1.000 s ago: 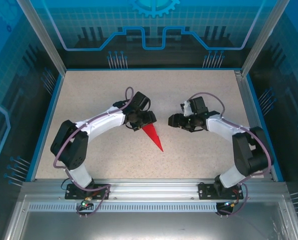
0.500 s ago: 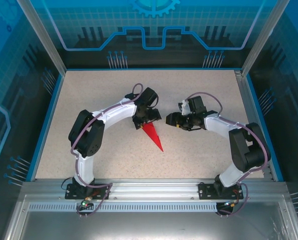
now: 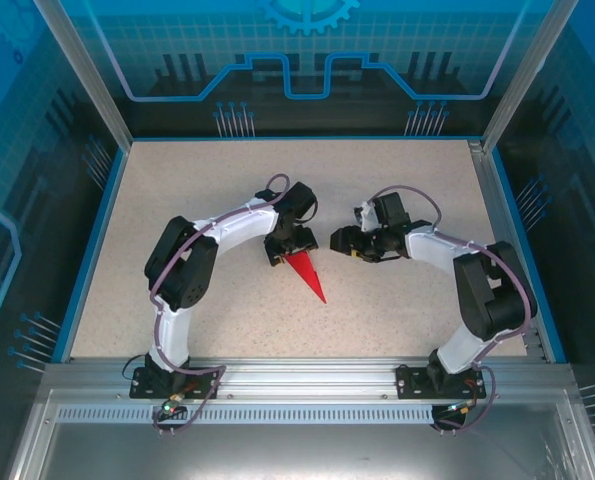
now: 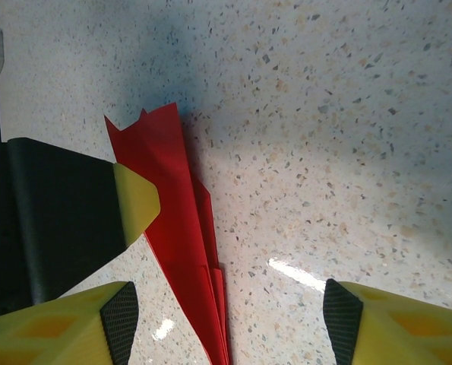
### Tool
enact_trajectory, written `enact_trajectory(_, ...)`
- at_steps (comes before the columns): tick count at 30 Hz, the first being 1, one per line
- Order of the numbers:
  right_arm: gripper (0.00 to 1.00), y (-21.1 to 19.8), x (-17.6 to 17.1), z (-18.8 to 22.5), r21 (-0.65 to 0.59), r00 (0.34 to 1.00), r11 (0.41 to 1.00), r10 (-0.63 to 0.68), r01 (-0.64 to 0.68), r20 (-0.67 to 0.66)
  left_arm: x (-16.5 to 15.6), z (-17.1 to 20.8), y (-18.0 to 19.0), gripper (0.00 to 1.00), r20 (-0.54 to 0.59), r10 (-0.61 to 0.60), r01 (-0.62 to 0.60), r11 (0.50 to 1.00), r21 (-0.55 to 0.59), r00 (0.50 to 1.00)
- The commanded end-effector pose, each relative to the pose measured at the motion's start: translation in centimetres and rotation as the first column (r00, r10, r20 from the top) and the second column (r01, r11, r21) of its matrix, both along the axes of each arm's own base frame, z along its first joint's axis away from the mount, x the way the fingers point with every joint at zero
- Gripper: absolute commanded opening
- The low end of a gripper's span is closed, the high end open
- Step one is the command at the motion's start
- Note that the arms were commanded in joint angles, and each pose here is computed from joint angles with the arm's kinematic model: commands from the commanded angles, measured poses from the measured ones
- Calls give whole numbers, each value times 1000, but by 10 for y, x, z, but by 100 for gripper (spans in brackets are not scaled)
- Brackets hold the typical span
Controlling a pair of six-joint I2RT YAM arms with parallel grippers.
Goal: Fold a paper plane with a square sheet of paper (pick it up from the middle)
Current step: Turn over a paper plane at the center of the table.
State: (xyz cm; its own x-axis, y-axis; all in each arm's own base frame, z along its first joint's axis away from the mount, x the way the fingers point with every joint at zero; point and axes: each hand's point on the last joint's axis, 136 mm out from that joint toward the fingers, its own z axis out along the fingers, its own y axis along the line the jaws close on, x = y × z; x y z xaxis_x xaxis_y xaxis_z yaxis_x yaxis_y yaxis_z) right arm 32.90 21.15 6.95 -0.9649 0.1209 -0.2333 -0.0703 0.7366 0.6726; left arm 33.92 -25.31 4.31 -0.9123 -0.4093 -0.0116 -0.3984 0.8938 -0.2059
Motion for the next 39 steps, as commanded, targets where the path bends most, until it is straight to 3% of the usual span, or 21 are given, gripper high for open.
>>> enact_trajectory(1,69,11,-5,-1,14,999,999,48,-48,-22,-6,0,-2,75,-26,-18,19,1000,9,1000)
enact_trajectory(10,68,22,-12,-6,13,995,996,89,-89,-34,-14,12,6,60,17,-10,11,1000,-6,1000)
enact_trajectory(23,68,51,-25,-12,36,975,976,217,-216,-44,-29,11,22,30,54,1,0,1000,-11,999)
enact_trajectory(39,65,75,-38,-27,46,944,947,320,-318,-81,-31,10,25,26,65,-5,5,1000,-7,998)
